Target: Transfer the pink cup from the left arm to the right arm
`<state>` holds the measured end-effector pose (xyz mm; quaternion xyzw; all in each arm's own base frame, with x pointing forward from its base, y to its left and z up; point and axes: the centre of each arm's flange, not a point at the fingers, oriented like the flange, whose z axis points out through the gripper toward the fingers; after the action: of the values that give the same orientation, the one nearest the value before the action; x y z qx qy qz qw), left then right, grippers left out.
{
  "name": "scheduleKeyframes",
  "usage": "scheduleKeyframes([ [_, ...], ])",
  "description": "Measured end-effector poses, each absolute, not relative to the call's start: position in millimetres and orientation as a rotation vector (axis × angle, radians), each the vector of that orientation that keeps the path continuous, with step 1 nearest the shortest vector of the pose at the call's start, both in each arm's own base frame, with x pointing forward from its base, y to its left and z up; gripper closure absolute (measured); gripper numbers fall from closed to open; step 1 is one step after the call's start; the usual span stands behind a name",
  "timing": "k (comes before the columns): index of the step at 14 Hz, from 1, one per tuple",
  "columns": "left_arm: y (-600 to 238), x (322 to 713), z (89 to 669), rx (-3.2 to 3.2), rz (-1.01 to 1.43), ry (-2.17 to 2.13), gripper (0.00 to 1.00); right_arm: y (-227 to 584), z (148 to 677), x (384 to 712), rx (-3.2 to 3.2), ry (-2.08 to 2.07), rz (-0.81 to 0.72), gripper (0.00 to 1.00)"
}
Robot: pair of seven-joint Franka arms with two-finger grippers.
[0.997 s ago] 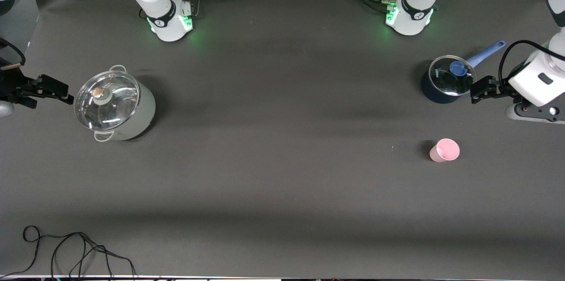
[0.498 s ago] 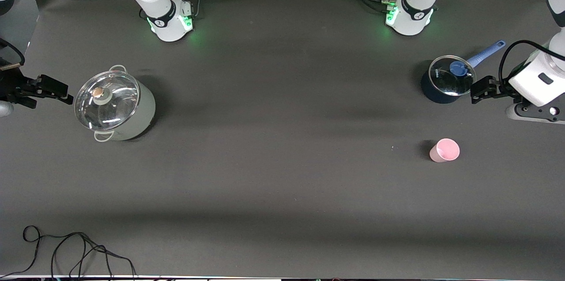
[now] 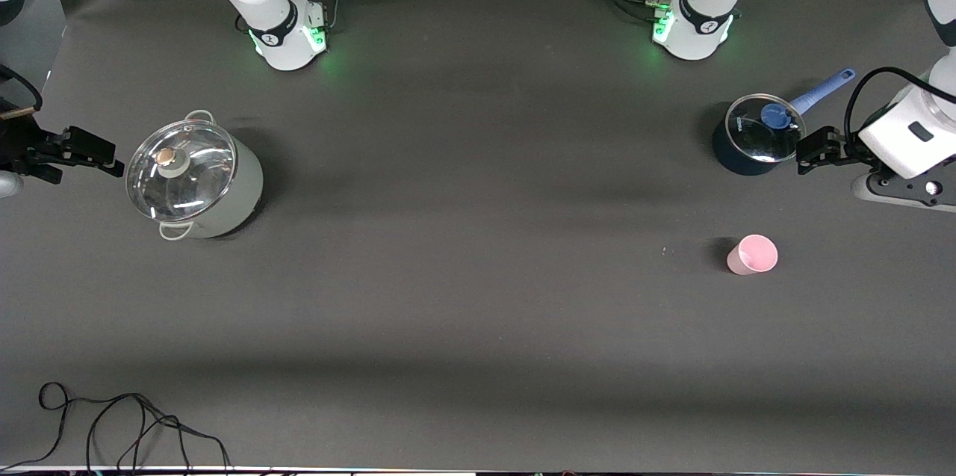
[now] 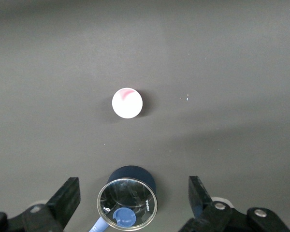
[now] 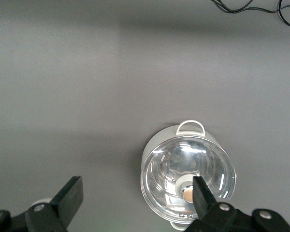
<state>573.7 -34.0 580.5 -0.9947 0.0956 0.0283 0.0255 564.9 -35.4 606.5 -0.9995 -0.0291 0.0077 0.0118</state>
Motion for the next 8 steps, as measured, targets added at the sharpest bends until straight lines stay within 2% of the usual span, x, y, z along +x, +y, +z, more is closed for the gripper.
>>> scheduleKeyframes([
  [3, -25.6, 574.2, 580.3, -3.067, 0.092, 0.388, 0.04, -34.7, 606.6, 564.9, -3.117, -0.092, 0.024, 0.00],
  [8, 11.9, 574.4, 580.9, -3.022, 0.104, 0.699, 0.03, -34.7, 606.8, 564.9, -3.117, -0.093, 0.023, 0.00],
])
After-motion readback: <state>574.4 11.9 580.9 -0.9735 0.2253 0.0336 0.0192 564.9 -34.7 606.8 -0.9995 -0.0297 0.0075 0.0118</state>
